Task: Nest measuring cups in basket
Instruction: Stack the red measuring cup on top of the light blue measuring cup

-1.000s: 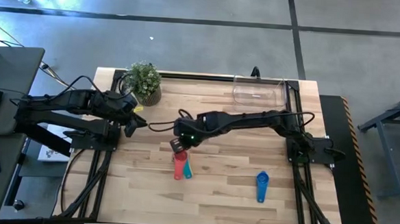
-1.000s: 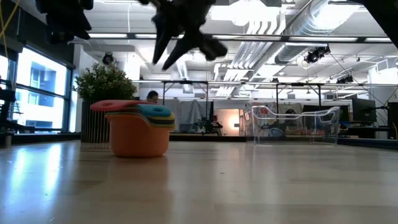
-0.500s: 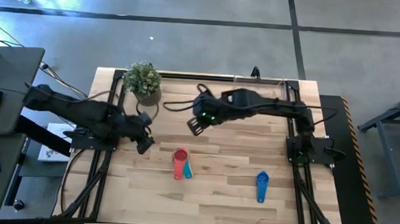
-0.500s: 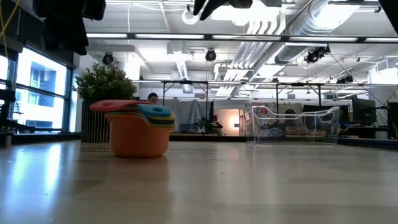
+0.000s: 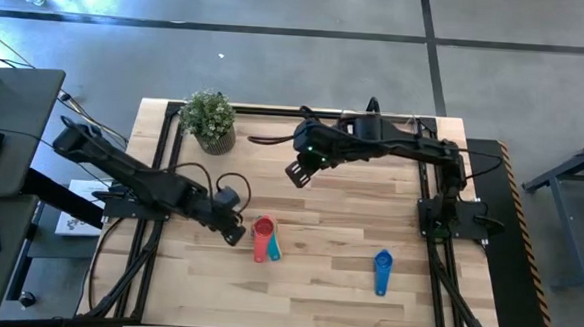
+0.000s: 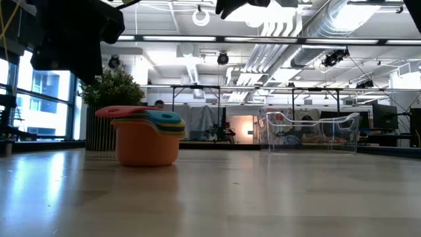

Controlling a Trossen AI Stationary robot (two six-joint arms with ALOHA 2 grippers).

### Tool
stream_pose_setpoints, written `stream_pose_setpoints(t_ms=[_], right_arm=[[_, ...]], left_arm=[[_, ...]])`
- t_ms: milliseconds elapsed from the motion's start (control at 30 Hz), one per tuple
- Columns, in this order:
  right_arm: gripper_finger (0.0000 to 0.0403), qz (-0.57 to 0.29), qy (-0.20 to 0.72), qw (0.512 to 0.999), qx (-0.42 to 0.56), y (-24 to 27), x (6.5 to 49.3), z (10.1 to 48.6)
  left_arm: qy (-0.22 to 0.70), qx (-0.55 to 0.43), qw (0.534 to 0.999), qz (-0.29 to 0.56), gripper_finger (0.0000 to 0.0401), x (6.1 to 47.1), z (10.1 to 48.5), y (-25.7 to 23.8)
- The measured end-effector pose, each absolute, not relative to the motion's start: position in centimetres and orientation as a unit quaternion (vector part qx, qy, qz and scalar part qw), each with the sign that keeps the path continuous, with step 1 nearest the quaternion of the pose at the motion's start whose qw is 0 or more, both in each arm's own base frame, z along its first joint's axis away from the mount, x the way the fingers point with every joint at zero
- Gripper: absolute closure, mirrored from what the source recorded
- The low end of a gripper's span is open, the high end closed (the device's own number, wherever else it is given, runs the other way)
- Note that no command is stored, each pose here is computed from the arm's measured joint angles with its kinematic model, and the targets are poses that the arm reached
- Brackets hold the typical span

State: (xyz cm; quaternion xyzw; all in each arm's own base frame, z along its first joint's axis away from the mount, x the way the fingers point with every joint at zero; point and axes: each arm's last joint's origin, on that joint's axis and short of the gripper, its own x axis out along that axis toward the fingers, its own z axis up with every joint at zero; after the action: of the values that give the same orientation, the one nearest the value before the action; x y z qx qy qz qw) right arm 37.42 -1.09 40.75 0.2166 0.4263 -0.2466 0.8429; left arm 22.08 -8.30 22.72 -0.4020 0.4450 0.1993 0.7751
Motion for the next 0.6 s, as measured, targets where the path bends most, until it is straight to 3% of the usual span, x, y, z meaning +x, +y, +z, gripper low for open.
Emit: stream_pose_setpoints(t_ms=[600], right_arm=[[0.0329,-0.221,0.454,0.84,0.2,-1.3,37.2,40.5]], left_arm=[[0.457,-0.481,0.723,0.194,0.0311,25.3,18.3,-12.4]])
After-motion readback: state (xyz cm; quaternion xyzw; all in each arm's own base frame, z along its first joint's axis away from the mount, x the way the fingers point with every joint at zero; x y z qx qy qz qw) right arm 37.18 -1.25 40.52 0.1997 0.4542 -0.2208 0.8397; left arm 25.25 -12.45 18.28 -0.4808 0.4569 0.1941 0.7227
